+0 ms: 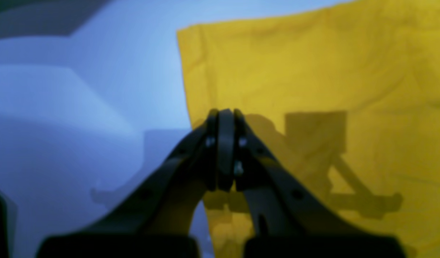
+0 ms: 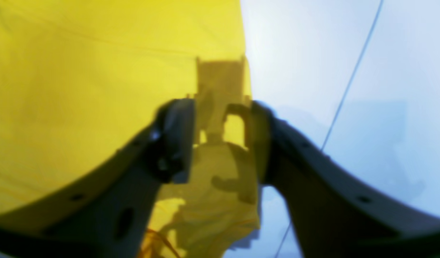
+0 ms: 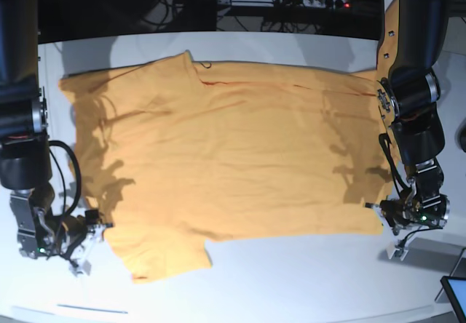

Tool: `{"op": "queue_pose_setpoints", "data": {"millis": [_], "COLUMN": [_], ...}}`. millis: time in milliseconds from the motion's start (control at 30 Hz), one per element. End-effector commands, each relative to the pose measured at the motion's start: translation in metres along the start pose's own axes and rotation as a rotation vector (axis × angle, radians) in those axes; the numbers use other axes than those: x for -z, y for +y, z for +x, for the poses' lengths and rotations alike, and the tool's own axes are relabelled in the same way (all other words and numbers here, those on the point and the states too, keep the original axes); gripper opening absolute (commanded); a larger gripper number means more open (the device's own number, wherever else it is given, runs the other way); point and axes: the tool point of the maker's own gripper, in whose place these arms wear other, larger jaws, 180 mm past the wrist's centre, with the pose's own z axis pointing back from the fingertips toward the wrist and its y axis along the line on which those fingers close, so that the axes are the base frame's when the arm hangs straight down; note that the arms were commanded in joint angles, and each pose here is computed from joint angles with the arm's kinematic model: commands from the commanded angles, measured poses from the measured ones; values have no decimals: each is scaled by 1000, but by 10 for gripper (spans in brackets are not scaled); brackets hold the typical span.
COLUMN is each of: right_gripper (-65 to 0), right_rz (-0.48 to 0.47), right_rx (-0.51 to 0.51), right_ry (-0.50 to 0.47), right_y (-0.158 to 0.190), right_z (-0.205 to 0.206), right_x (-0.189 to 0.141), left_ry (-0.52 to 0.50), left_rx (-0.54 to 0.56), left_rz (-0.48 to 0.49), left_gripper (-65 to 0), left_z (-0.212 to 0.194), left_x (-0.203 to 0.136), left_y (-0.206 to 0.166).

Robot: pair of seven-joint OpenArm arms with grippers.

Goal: Fold the T-shirt properly

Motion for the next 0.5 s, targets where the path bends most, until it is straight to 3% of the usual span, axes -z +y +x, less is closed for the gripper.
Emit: {"op": "queue_pose_setpoints", "data": {"millis": [0, 133, 300, 467], "right_gripper": [-334, -293, -293, -293], "right_rz": [5, 75, 182, 231], "right_rx": [-26, -110, 63, 57], "right_ry": [-75, -92, -134, -134], "right_y": [-6, 5, -2, 3], "right_z": [29, 32, 31, 32], "right_x": [-20, -23, -30, -33], "left_ry": [-61, -42, -18, -26], "left_rx": [-6, -3, 0, 9], "left_rz": [23, 17, 16, 29], "left_gripper": [-650, -650, -650, -650], "left_z": [22, 11, -3, -5], "left_x": [-11, -7, -3, -5], "left_y": [13, 9, 7, 9]}}
